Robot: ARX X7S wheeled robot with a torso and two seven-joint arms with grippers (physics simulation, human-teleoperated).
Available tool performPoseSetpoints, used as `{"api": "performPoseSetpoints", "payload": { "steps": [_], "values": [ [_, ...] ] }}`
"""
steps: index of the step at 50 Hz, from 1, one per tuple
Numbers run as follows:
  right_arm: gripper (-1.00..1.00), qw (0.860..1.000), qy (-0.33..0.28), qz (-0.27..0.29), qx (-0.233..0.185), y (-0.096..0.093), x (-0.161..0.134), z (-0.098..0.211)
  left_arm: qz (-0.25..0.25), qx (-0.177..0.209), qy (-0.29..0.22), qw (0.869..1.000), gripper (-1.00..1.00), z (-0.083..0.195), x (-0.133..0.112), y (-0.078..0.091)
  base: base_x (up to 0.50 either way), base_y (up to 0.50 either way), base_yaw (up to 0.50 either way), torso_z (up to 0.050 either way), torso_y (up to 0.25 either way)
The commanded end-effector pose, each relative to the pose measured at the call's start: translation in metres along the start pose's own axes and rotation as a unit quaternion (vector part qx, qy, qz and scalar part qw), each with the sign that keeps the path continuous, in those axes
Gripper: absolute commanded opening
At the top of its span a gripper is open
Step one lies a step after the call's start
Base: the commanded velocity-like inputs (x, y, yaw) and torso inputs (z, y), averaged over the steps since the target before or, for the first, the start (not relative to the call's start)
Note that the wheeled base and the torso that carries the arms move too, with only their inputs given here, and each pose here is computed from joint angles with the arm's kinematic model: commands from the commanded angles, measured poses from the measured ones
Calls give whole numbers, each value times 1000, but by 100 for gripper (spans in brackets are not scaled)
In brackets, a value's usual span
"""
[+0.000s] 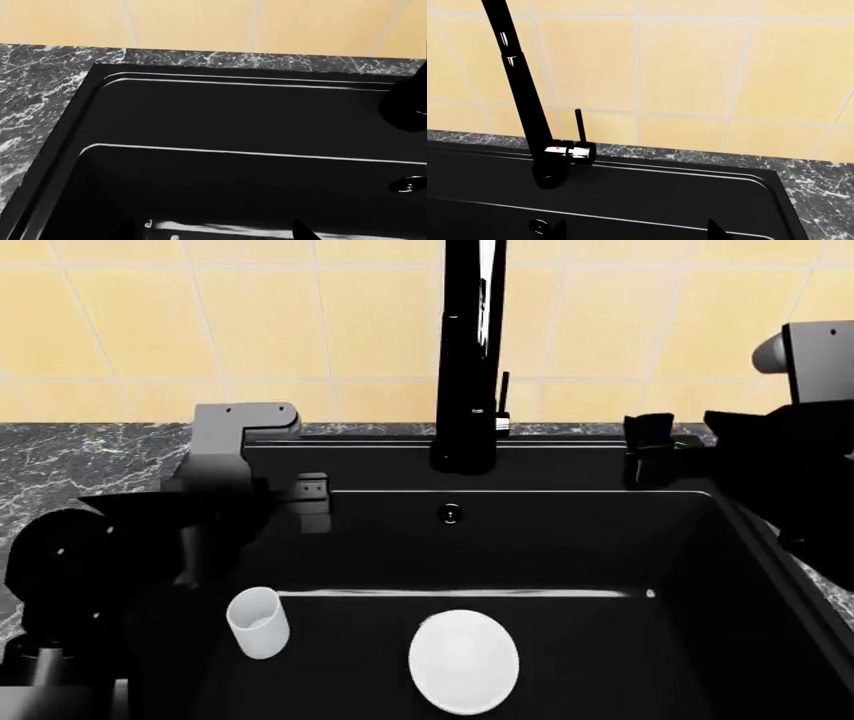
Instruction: Pick the cup and bowl from the sink and place them on the counter for drying.
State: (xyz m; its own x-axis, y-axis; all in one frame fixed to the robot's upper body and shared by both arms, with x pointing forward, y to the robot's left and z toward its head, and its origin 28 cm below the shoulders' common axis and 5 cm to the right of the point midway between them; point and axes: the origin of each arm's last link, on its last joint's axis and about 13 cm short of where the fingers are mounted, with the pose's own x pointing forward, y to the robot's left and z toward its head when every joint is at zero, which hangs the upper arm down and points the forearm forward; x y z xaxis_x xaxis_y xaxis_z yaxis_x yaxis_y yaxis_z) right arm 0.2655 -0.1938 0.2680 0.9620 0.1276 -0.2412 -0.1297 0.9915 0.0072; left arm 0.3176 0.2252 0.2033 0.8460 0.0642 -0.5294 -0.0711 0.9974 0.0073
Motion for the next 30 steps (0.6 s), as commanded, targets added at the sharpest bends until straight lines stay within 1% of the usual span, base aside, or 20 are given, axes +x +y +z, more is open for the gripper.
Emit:
{"api": "performPoseSetpoints", "payload": {
  "steps": [1, 4, 10, 14, 18, 20, 24, 30],
  "values": [
    [100, 1000, 4, 0, 2, 0, 1, -4, 30, -30, 32, 999, 100, -19, 9, -3, 0, 0, 0, 0, 0],
    [100, 1000, 6, 0, 3, -1, 1, -5, 35, -35, 34, 998, 100, -23, 10, -1, 0, 0, 0, 0, 0],
    [100, 1000, 8, 2, 3, 0, 2, -7, 52, -34, 38, 997, 100, -31, 16, -2, 0, 0, 0, 0, 0],
    [100, 1000, 9, 3, 5, -1, 2, -8, 51, -36, 45, 997, 100, -35, 17, -2, 0, 0, 0, 0, 0],
    [100, 1000, 11, 3, 7, -1, 3, -11, 62, -31, 38, 997, 100, -37, 18, 0, 0, 0, 0, 0, 0],
    [100, 1000, 10, 4, 7, -1, 3, -10, 68, -37, 38, 996, 100, -37, 20, 1, 0, 0, 0, 0, 0],
    [100, 1000, 2, 0, 10, -4, 1, -3, 72, -37, 49, 996, 100, -42, 26, 1, 0, 0, 0, 0, 0],
    [100, 1000, 1, 0, 9, -4, -1, -5, 73, -30, 61, 995, 100, -48, 34, 5, 0, 0, 0, 0, 0]
  ]
}}
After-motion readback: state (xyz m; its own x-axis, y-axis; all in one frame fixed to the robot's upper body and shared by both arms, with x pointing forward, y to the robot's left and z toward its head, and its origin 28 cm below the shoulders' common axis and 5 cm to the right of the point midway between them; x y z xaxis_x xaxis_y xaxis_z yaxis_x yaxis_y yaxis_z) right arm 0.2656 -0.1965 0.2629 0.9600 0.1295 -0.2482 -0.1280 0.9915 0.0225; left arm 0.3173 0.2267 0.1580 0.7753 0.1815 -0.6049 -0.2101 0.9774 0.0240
